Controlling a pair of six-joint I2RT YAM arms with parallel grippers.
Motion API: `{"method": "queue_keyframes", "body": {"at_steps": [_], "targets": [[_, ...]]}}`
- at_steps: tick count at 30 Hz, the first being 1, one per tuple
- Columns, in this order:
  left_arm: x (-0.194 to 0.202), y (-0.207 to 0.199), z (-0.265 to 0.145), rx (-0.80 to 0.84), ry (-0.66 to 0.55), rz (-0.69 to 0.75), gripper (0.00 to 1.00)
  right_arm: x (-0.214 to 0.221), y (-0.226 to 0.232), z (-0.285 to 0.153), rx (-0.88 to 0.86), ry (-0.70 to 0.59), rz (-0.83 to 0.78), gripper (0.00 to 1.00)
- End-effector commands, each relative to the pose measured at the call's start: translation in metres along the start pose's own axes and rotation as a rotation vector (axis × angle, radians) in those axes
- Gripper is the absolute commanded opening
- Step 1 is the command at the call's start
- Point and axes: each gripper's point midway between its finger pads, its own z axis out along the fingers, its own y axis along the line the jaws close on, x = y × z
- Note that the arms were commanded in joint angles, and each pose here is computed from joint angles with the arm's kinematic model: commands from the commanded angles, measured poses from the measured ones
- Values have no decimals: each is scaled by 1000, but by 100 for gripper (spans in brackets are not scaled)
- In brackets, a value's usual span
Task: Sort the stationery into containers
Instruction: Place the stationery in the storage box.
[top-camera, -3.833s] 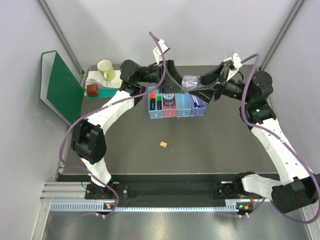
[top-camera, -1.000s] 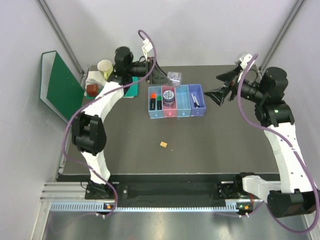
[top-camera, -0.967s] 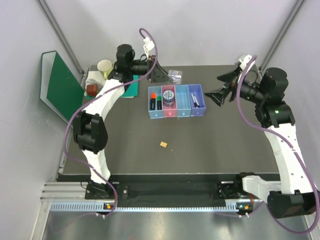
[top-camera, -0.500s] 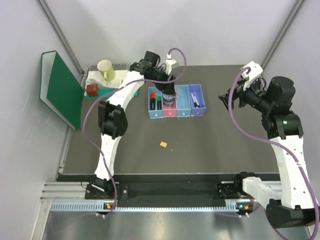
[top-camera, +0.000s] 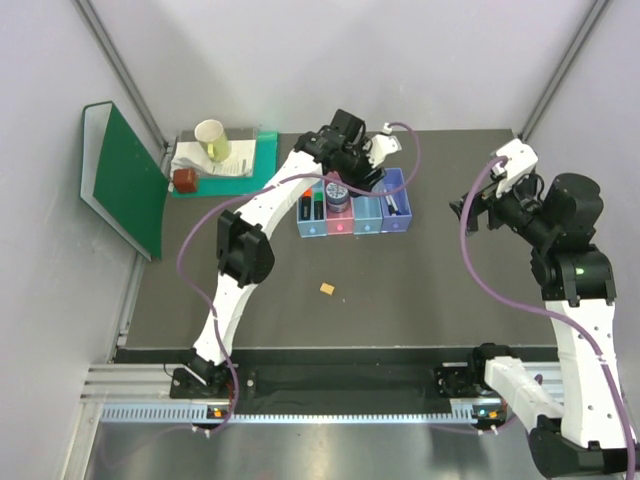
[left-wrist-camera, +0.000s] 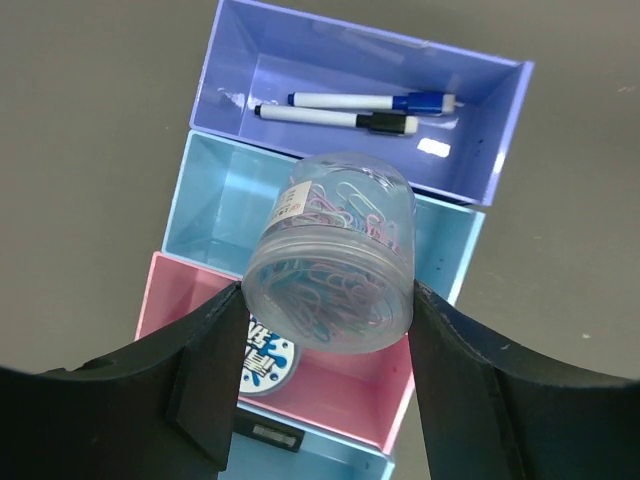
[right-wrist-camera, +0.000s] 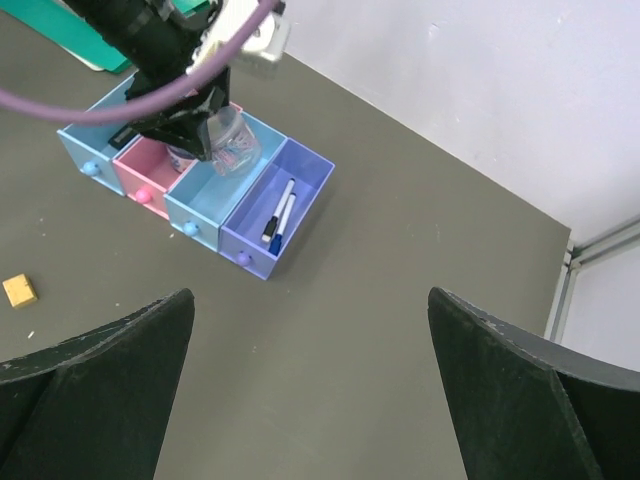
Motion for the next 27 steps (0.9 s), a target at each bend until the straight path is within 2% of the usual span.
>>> {"method": "queue_keyframes", "body": {"at_steps": [1, 4, 12, 27], "targets": [[-3, 32, 4, -150, 29, 120, 1, -3, -6, -9, 43, -14, -10, 100], [6, 42, 11, -174, 68, 201, 0, -3, -5, -12, 50, -19, -7, 100], [31, 52, 28, -185, 161, 298, 0, -3, -5, -16, 64, -26, 0, 100], [42, 65, 56, -236, 185, 374, 0, 5, -2, -18, 65, -21, 20, 100]]}}
